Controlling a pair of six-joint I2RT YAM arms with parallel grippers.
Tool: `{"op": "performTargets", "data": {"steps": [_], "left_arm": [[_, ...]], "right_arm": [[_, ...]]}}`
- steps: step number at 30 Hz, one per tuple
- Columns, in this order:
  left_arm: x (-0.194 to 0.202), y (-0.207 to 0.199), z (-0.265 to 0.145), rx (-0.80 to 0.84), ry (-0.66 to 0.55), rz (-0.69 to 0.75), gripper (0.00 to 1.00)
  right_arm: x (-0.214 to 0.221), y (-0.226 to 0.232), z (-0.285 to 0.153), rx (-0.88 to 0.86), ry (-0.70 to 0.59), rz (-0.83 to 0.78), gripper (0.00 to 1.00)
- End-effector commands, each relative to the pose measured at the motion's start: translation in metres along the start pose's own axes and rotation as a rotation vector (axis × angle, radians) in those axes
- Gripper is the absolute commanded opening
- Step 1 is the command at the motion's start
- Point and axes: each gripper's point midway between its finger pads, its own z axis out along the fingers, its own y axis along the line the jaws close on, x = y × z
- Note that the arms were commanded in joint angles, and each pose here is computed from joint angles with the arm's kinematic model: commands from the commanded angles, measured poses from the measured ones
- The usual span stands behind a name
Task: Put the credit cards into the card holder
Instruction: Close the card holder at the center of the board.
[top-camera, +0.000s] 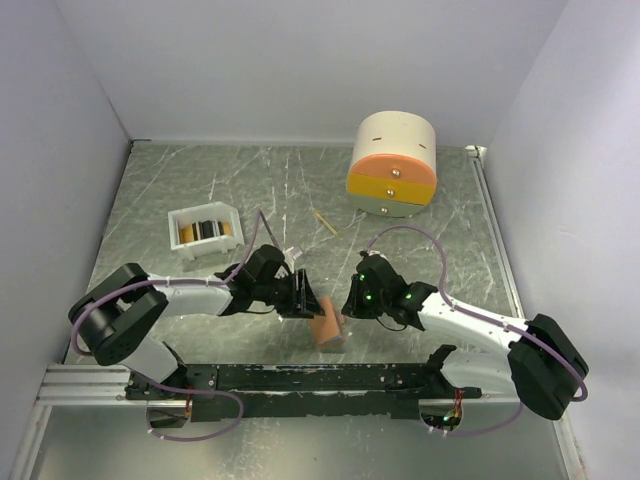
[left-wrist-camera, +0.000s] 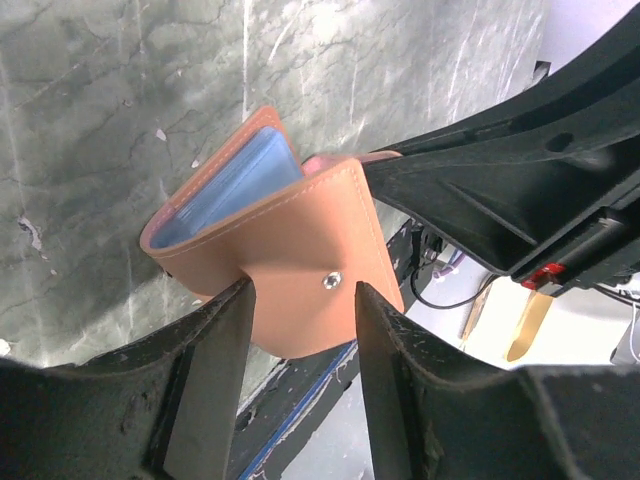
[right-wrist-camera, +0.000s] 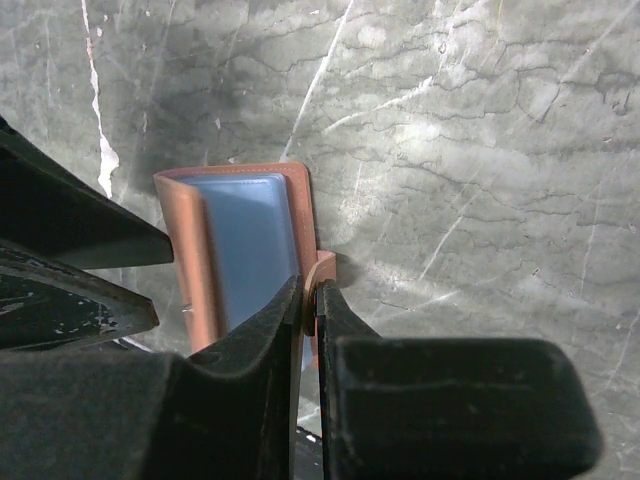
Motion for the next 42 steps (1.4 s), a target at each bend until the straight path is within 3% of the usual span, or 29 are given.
{"op": "performTargets", "data": {"steps": [1,5,9,12,23,35,42], "left_arm": [[-0.003,-0.017,0.005,0.074,0.015,0.043,0.56],[-0.002,-0.026,0.004,0.112,0.015,0.045,0.55],[-0.001,-0.015,0.007,0.07,0.021,0.035,0.29],[0.001,-0.003,0.012,0.03,0.033,0.024,0.24],[0.012,0.013,0.028,0.006,0.111,0.017,0.25],[0.008,0.032,0.027,-0.116,0.097,0.038,0.25],[0.0,0.042,0.02,-0.206,0.049,0.049,0.26]], "right_arm": [[0.001,-0.005,-0.001,0.019,-0.005,-0.015,0.08],[0.001,-0.005,0.0,0.019,-0.004,-0.015,0.08],[0.0,-0.004,-0.002,0.013,-0.007,-0.009,0.11],[0.001,-0.004,-0.005,0.012,-0.008,-0.012,0.15],[-0.004,0.017,-0.017,-0.104,-0.033,-0.024,0.32],[-0.011,0.008,-0.02,-0.119,-0.059,0.013,0.21],[-0.012,0.0,-0.015,-0.14,-0.039,0.062,0.26]]}}
